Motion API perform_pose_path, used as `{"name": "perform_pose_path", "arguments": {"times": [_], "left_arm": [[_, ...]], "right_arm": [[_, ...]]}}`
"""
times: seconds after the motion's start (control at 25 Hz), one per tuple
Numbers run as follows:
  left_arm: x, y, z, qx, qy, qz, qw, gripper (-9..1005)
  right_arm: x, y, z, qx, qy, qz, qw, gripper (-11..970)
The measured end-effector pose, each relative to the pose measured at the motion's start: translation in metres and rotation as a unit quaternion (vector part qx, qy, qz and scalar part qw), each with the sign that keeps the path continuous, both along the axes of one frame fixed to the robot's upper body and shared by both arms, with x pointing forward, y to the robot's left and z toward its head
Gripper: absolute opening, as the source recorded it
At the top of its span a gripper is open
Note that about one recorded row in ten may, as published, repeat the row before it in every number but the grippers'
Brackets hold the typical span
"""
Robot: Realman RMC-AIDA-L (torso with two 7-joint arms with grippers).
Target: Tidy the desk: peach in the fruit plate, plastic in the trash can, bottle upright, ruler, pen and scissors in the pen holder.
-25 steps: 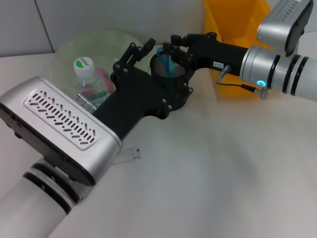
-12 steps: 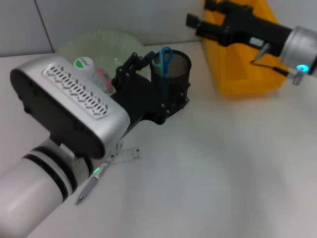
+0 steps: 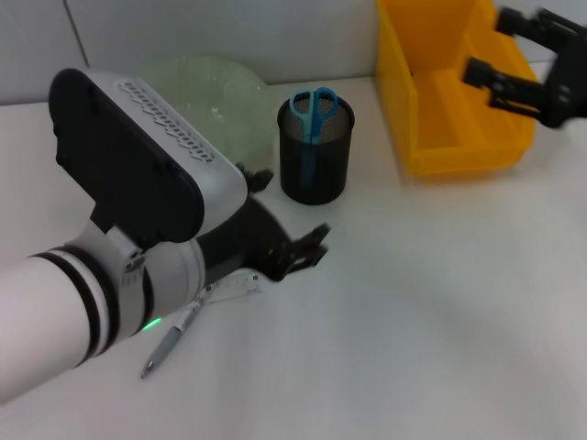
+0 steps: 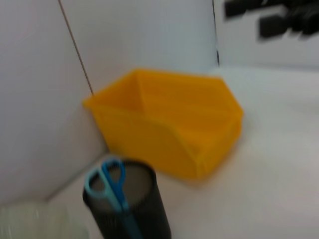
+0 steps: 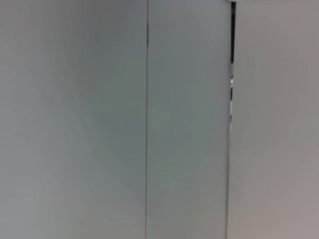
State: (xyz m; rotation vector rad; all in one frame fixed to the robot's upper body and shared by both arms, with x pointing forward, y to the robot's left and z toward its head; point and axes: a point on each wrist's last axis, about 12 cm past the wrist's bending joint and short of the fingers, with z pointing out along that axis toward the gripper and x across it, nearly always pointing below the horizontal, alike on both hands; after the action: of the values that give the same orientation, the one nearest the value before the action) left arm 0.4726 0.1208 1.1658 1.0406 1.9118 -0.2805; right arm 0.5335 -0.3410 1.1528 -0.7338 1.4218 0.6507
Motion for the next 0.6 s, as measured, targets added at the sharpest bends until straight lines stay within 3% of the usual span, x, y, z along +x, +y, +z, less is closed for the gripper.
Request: {"name": "perform_pose_path", "arguments": {"times": [0.12, 0.24, 0.36, 0.48, 0.52, 0.6], "left_arm": [[0.000, 0.001, -0.001, 0.011, 0.009, -0.001, 1.000, 825], [0.005, 0.006, -0.003, 0.047, 0.058, 0.003, 0.997, 825], [0.006, 0.008, -0.004, 0.080, 0.060, -0.008, 0.995, 825], [0.006, 0.008, -0.004, 0.080, 0.060, -0.008, 0.995, 825], [0.008, 0.007, -0.005, 0.141, 0.035, -0.049, 0.988, 825], [0.014, 0.004, -0.005, 0.161, 0.033, -0.067, 0.984, 825]], "right_arm": [[-0.011, -0.012, 0.000, -0.009, 0.011, 0.001, 1.000, 814], [-0.025, -0.028, -0.002, -0.027, 0.029, 0.005, 0.999, 814], [-0.035, -0.040, -0.010, -0.049, 0.053, 0.000, 0.997, 814], [-0.042, -0.045, -0.018, -0.072, 0.081, 0.006, 0.994, 813], [-0.045, -0.045, -0.021, -0.078, 0.086, 0.011, 0.993, 813], [-0.055, -0.044, -0.028, -0.095, 0.086, 0.030, 0.991, 813]]}}
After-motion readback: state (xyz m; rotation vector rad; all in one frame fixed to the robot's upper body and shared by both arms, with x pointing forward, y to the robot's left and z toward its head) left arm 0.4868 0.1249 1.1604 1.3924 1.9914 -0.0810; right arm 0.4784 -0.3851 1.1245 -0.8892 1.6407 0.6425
